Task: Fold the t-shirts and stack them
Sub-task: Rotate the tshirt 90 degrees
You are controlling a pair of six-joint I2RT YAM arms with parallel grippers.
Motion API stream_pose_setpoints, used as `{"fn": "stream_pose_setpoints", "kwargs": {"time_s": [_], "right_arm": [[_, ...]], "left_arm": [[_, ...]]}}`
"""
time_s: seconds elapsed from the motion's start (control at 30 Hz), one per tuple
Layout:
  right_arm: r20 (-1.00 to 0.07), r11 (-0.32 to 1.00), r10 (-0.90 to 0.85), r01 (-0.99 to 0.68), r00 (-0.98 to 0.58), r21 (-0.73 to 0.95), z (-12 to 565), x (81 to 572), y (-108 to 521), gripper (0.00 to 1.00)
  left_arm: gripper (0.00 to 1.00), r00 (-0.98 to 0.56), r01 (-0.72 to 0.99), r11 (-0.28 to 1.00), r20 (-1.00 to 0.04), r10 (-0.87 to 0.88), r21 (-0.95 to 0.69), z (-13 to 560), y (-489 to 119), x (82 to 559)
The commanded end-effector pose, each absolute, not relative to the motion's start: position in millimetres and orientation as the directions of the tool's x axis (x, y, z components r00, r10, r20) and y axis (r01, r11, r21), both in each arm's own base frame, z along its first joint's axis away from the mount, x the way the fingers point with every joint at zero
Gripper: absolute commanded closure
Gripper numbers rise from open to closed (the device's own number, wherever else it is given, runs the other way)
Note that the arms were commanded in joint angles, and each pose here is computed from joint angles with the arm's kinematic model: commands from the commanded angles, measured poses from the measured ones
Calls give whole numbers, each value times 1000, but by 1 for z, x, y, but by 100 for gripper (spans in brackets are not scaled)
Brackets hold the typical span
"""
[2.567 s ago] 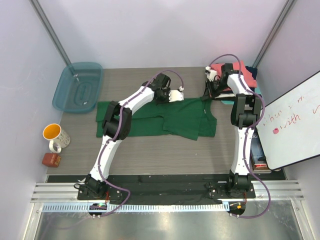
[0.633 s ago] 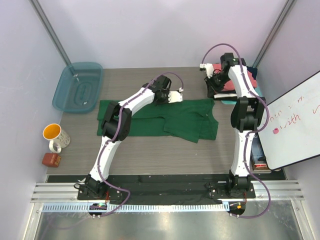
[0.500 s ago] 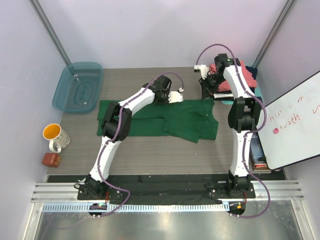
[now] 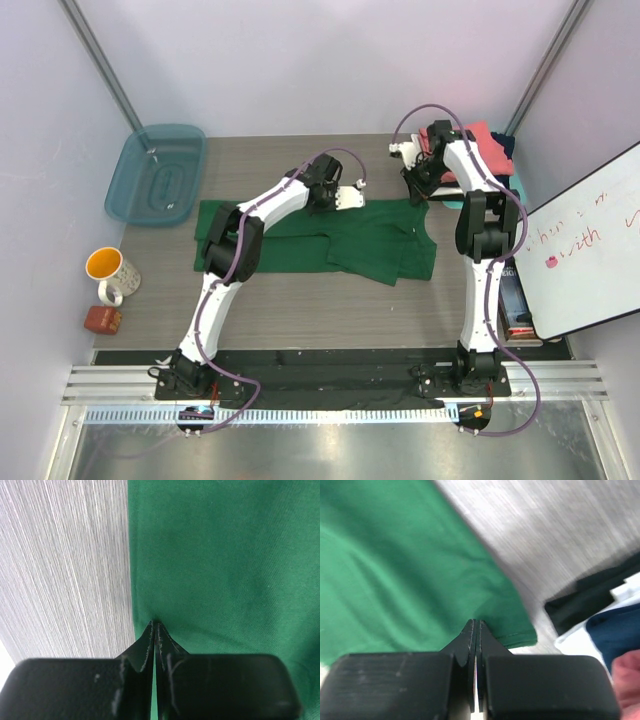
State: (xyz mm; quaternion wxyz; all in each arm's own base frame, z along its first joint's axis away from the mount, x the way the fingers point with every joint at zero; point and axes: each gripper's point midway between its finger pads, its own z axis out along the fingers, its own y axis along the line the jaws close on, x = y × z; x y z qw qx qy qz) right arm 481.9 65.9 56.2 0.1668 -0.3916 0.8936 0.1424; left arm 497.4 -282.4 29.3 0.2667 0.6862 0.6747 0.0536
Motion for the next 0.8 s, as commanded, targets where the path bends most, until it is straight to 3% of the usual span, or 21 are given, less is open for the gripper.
{"fn": "stream_pose_setpoints", "kwargs": {"time_s": [0.0,0.4,0.77], "right_arm": [[-425,699,-639,-714,-641,28,43,506,57,99],[-464,744,-637,-649,-616,-161,20,554,54,99],[-502,710,-688,-630,-524,-315,3,609,81,99]], "left_arm": [[100,80,859,93,-311,947,504,67,-284,505],[100,-2,824,136,-238,971,551,56,-252,500],[100,-243,687,229,-80,967,689,41,-178,527]]}}
